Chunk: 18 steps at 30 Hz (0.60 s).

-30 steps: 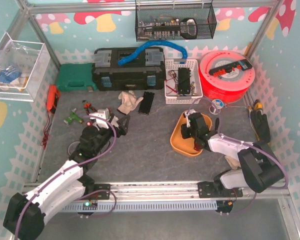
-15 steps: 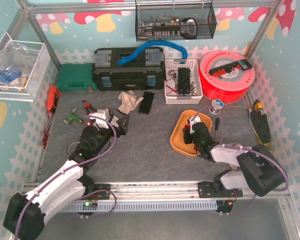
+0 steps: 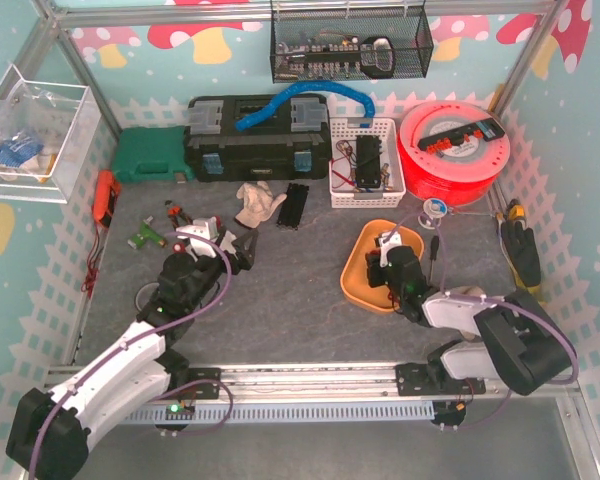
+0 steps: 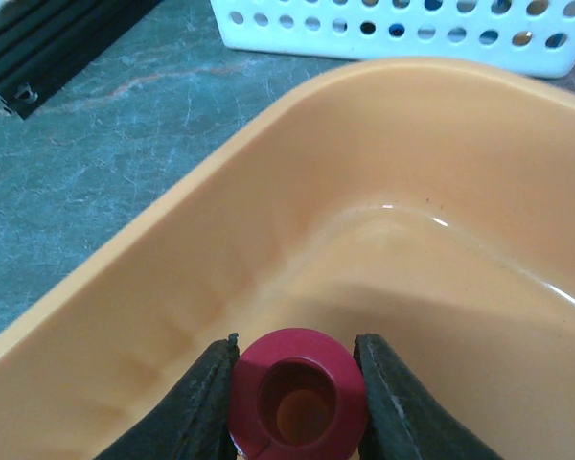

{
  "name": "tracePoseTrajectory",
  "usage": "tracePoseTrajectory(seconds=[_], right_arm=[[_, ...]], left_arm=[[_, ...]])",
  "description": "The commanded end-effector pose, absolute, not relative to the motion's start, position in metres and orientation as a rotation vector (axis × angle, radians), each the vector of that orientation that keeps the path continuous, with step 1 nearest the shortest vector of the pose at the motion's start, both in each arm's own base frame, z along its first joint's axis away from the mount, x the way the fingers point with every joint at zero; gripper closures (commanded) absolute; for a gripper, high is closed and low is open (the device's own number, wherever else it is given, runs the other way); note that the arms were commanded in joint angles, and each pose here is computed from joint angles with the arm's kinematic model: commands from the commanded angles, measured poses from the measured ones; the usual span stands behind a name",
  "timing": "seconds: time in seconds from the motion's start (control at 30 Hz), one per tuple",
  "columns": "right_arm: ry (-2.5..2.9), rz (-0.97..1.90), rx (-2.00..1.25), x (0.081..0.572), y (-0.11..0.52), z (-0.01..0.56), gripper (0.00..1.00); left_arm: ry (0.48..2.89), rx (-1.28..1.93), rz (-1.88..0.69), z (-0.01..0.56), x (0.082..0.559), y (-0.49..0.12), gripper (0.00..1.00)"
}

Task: Install the large spring

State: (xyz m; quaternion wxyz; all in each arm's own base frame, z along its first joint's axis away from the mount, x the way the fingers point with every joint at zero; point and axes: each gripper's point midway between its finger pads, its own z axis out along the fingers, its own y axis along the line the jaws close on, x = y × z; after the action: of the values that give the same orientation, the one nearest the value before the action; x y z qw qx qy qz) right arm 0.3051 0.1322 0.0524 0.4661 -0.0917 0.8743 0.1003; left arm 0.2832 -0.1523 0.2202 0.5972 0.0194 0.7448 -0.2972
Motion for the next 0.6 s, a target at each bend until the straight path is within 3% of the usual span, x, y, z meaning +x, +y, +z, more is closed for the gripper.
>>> tracePoseTrajectory(seconds=[0.0, 0.3, 0.57], right_arm=[[2.074, 0.264, -0.233, 0.308, 0.136, 0.079, 0.88], [1.951, 0.494, -0.334, 0.3, 0.169, 0.182, 1.0], [1.828, 0.898, -0.486, 0.269, 0.229, 0.254, 1.0]], left_arm=[[1.733, 0.048, -0.664, 0.217, 0.281, -0.15, 0.01], [1.658, 0.125, -0.718, 0.223, 0.275, -0.162, 0.01], [1.479, 0.461, -0.749, 0.246, 0.249, -0.214, 0.23]])
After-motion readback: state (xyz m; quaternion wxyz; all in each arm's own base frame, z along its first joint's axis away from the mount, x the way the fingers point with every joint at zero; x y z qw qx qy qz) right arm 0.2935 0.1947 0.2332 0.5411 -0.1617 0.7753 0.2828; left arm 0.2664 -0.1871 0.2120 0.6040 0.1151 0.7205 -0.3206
